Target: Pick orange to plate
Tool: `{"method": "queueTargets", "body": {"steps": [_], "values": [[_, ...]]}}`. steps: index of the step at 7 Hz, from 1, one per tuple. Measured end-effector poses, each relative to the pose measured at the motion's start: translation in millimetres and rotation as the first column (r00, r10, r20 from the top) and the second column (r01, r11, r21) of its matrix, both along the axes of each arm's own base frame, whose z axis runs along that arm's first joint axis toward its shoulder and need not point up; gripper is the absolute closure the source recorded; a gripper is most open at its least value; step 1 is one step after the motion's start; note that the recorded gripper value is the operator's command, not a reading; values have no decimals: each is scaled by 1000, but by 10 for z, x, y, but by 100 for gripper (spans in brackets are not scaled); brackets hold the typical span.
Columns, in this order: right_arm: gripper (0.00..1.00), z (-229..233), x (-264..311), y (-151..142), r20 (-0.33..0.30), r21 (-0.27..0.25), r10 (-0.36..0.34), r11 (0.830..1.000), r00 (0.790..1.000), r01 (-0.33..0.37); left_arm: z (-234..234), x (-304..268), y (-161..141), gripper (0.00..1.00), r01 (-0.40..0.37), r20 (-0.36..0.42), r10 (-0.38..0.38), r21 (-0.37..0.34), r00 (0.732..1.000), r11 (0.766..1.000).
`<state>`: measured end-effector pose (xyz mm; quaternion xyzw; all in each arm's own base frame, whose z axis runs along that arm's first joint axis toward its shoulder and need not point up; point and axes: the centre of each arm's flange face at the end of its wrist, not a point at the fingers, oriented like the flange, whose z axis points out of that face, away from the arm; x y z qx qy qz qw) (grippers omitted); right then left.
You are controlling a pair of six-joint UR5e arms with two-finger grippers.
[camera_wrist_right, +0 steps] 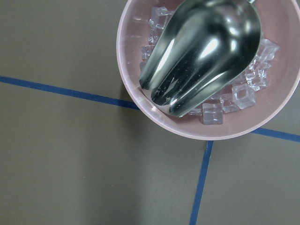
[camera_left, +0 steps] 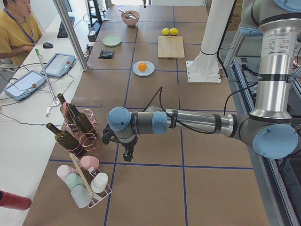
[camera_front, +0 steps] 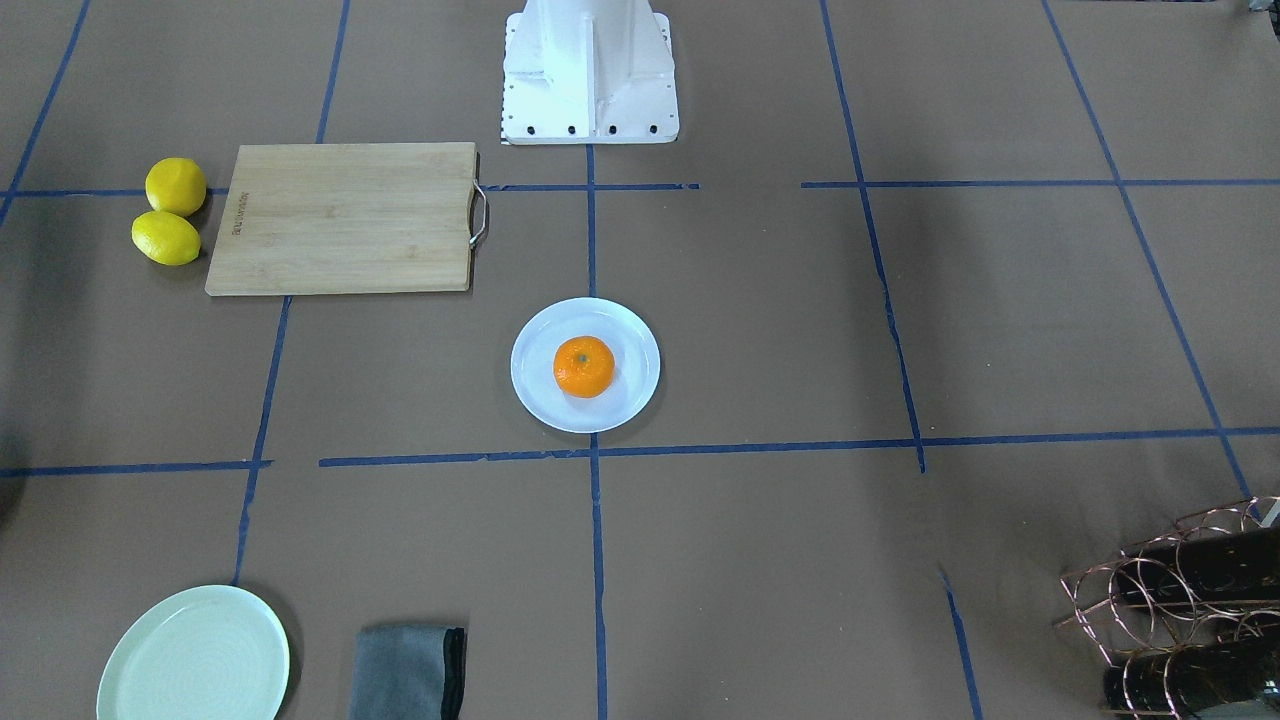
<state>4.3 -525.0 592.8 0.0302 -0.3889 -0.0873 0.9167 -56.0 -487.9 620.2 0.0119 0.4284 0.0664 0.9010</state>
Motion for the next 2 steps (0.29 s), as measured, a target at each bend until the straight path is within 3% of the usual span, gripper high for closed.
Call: {"method": "queueTargets", "body": {"steps": [2], "values": [[0, -29, -19, 13, 36, -7, -3, 1000, 999, 3, 6, 1, -12, 0, -2, 3, 2, 1, 1000, 1000]]}}
